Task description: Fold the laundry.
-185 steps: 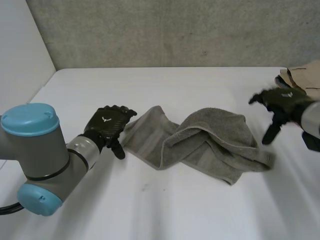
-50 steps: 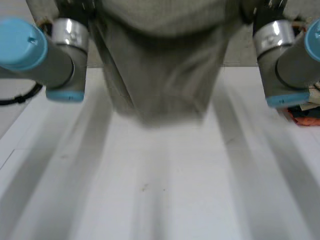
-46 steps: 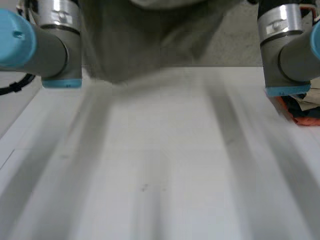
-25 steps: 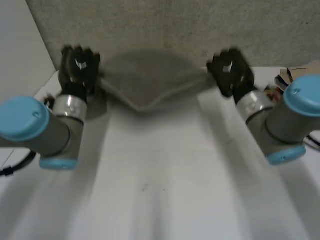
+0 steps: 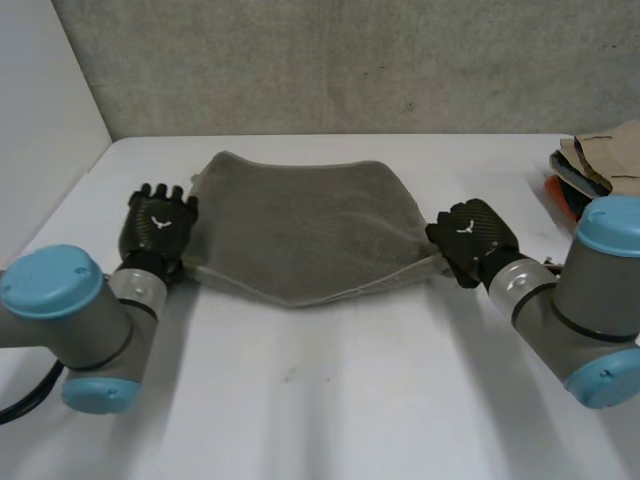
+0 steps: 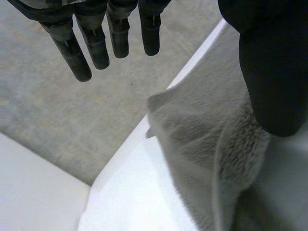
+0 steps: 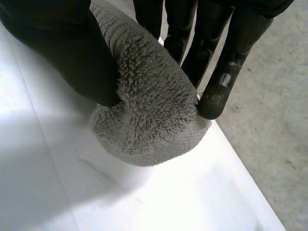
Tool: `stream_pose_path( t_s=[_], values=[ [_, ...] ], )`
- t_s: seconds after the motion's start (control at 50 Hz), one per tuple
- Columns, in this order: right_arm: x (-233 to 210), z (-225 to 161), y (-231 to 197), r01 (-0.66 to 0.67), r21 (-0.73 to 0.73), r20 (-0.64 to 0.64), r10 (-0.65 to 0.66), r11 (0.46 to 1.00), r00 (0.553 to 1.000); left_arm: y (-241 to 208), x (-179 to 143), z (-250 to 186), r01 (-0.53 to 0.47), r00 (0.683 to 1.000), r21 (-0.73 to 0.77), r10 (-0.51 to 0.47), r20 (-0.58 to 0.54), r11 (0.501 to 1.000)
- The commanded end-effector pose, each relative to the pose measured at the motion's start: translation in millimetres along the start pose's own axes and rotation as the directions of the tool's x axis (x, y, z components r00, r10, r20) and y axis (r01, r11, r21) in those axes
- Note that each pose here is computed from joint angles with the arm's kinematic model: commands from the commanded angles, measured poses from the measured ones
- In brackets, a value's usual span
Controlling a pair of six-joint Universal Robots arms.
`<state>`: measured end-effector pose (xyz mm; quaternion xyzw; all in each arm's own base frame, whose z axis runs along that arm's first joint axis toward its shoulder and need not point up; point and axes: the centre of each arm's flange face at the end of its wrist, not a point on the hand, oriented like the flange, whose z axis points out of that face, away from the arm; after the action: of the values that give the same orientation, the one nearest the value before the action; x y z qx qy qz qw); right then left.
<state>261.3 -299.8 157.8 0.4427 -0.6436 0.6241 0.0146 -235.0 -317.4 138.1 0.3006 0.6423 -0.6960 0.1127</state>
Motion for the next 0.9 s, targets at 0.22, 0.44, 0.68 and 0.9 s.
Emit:
stream_pose_path(
  t_s=[0.22, 0.44, 0.68, 0.9],
  values=[
    [23, -6, 13, -0.125, -0.064, -0.055, 0.122, 0.99, 0.991, 24, -17, -3, 0.089, 0.992, -0.118, -0.098, -0.073, 0.989],
    [24, -6, 12, -0.127, -0.067, -0.057, 0.123, 0.99, 0.991, 16, -25, -17, 0.208, 0.957, -0.188, -0.239, -0.166, 0.96],
    [24, -6, 13, -0.12, -0.07, -0.057, 0.116, 0.99, 0.992, 24, -48, -13, 0.225, 0.949, -0.206, -0.263, -0.176, 0.952],
    [24, -6, 13, -0.123, -0.069, -0.057, 0.12, 0.99, 0.991, 44, -41, -7, 0.111, 0.966, -0.237, -0.161, -0.203, 0.965]
  ],
)
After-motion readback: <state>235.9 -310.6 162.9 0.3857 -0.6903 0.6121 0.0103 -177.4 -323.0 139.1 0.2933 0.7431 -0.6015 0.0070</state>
